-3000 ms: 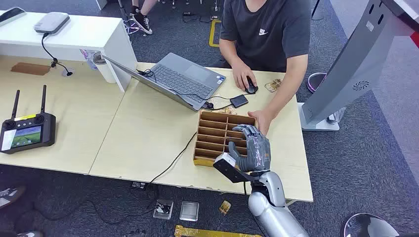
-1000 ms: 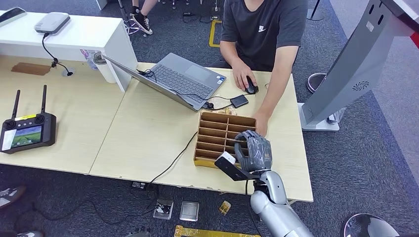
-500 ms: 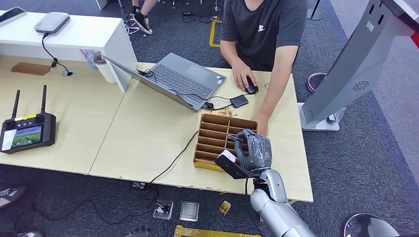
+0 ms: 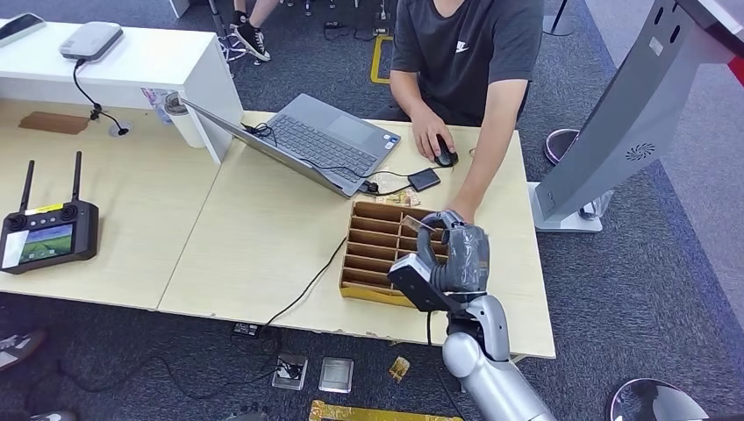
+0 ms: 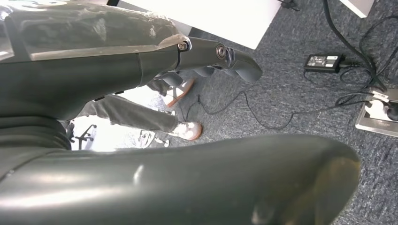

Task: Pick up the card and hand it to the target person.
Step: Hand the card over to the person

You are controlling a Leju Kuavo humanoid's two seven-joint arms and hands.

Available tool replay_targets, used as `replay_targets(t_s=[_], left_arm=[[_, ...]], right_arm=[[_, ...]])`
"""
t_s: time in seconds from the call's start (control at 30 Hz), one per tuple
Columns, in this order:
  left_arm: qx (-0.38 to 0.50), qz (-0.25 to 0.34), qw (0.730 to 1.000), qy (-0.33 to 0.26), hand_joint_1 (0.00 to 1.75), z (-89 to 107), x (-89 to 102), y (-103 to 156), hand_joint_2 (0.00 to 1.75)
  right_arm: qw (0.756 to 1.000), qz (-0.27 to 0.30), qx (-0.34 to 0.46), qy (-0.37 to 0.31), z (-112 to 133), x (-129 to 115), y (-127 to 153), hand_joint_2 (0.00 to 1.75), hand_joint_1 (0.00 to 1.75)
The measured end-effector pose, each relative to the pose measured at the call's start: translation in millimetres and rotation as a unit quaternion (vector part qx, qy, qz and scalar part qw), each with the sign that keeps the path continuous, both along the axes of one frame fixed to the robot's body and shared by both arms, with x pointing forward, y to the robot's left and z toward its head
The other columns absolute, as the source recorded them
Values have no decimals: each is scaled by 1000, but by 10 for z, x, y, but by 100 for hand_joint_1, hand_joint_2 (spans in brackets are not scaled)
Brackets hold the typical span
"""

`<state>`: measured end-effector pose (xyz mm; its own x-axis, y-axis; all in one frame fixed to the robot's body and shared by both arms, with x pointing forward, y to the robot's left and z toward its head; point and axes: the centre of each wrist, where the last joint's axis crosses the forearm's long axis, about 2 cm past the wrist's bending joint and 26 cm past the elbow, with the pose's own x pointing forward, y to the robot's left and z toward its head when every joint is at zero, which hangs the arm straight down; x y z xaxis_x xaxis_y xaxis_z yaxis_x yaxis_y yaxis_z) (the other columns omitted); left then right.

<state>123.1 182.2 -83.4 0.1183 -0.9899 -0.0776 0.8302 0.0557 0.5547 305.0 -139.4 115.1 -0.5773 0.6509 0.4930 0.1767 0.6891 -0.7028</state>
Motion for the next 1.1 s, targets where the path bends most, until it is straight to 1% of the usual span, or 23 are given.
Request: replay_targets(t_s=[0.1,0.2,0.33,0.57,0.77,0.8,0.83,0.87,0.9,0.93,0.97,1.0,1.1], left_arm=[[0,0,1000,-1,0,1,1,-2,0],[-1,-1,1000,-2,0,2,1,-8,0],[0,-8,1000,-5,0,7,4,-26,0],[-5,-19,1000,-14,0,31,21,-104,0],[-8,-27,999,-17,0,45,24,-157,0],[-9,-28,999,-17,0,46,23,-161,0],[-9,-28,999,-17,0,46,22,-163,0],[-9,-29,999,-17,0,46,21,-165,0],[-9,-30,999,-17,0,46,20,-165,0],[-8,-31,999,-17,0,45,19,-166,0],[-8,-32,999,-17,0,45,17,-166,0],[-8,-33,999,-17,0,44,15,-167,0],[-7,-36,999,-15,0,43,10,-168,0]], right_arm=[[999,7,22,-31,182,-7,21,175,175],[998,14,40,-47,293,8,29,175,175],[997,24,45,-66,402,134,24,175,175],[995,29,-22,-90,503,503,74,175,175],[993,16,-82,-85,517,698,123,175,175],[992,14,-89,-83,515,716,133,175,164],[992,11,-96,-81,510,731,143,175,136],[992,8,-103,-78,502,740,153,175,100],[991,6,-110,-77,493,746,162,175,58],[990,5,-117,-76,481,747,171,175,24],[989,5,-125,-77,468,743,180,175,9],[988,5,-130,-77,456,739,187,175,1],[987,6,-139,-80,433,729,202,175,0]])
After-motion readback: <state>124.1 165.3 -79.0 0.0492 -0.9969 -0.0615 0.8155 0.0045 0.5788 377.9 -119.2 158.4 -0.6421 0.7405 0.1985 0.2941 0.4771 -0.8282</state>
